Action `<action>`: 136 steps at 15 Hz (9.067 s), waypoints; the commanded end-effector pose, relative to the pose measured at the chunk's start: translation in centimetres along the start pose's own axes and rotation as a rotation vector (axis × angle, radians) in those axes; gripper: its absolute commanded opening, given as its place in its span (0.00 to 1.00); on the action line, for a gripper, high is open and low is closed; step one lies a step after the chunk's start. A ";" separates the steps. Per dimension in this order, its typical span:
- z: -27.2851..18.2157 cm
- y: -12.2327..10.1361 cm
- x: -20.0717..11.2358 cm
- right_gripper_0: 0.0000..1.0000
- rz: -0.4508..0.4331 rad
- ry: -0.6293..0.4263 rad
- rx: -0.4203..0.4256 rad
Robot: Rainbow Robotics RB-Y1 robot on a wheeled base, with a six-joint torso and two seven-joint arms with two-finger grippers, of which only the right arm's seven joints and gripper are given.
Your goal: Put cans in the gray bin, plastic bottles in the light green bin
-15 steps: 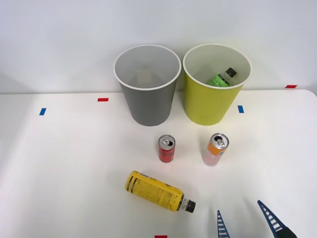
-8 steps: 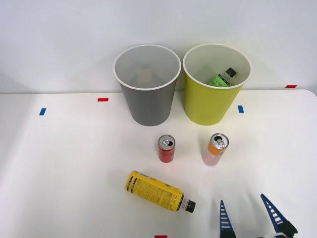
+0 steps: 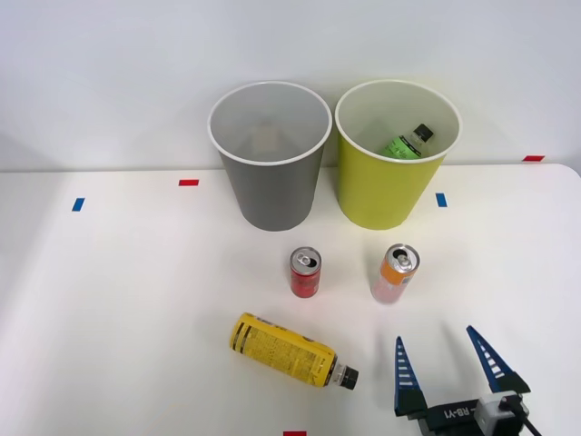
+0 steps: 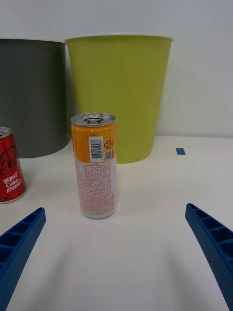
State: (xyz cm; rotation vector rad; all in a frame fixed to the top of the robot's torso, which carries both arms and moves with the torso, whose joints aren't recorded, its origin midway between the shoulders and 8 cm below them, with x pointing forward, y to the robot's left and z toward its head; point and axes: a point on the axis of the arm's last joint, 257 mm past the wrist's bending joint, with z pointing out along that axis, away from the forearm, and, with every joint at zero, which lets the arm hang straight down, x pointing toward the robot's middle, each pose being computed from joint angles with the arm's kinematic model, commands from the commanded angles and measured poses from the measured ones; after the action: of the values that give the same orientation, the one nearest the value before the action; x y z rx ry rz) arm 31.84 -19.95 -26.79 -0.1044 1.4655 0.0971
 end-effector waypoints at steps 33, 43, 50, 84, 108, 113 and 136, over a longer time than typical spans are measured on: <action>12.2 3.0 -1.7 1.00 0.024 0.042 -0.052; 12.1 2.5 -1.4 0.00 0.006 0.050 -0.054; 11.9 2.7 -2.8 0.00 -0.026 0.016 -0.113; 32.9 20.0 -27.6 0.00 0.156 -0.189 -0.483; 14.6 4.3 -20.5 1.00 -0.030 -0.137 -0.282; 8.9 -0.2 -16.1 1.00 0.023 -0.068 -0.192; -1.5 -6.8 -2.6 1.00 0.180 0.131 0.168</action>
State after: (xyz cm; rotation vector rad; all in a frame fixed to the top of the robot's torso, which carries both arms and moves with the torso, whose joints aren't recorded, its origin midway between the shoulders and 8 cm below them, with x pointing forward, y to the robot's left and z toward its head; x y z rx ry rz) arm 30.61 -26.94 -23.95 0.1561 1.6563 0.1132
